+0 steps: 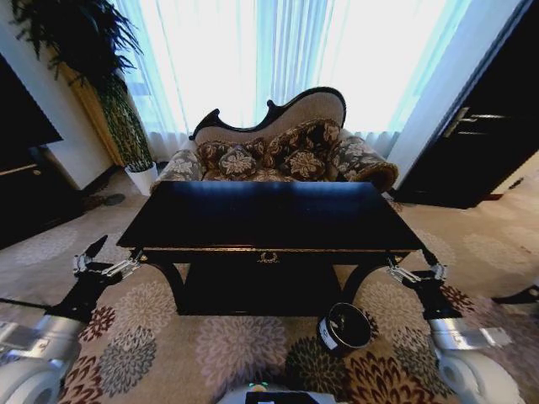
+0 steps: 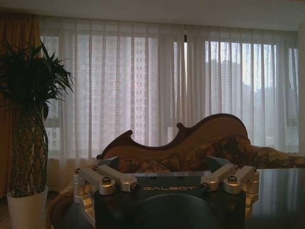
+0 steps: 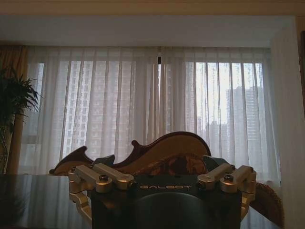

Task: Move to the front of the table and place the trash on the table into the trash bin.

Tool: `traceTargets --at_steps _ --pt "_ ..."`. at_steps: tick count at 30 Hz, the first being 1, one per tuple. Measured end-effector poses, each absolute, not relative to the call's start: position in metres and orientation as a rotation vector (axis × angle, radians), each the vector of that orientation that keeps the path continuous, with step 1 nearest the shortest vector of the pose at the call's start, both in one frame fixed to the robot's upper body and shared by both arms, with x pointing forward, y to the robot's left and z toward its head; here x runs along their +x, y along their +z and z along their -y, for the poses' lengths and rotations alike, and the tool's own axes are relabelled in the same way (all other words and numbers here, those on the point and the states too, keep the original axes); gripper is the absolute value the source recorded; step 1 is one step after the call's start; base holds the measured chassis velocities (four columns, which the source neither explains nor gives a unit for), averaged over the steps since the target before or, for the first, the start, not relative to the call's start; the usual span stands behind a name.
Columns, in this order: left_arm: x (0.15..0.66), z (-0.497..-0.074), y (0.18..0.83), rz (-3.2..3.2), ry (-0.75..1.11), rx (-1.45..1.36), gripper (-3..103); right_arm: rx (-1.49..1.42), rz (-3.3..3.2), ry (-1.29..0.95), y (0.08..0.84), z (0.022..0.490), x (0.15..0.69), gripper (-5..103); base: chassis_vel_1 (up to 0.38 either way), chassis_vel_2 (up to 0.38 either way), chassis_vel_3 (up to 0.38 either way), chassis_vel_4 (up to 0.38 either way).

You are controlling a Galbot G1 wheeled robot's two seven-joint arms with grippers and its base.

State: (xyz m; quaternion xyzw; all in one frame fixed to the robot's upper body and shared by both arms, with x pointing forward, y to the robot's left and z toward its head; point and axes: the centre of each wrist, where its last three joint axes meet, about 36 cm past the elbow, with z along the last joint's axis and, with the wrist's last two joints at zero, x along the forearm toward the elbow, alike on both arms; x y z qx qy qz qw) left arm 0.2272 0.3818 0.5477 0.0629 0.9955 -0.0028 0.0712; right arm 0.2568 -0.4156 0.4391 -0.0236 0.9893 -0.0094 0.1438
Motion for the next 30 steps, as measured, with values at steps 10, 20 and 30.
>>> traceTargets --at_steps 10,20,30 --pt "0.2272 -0.3818 0.5477 -2.993 -0.008 0.189 100 -0.068 -2.852 -0.027 0.4391 0.4156 0.2568 100 0.048 -0.041 -0.041 0.048" --pt "0.2272 -0.3818 0.5477 -2.993 -0.008 0.189 100 -0.068 -2.852 -0.027 0.4391 0.4156 0.2568 100 0.119 -0.115 -0.122 0.12" --pt "0.2272 -0.3818 0.5477 -2.993 -0.008 0.189 100 -0.068 -2.852 -0.027 0.4391 0.4156 0.2568 100 0.193 -0.188 -0.186 0.184"
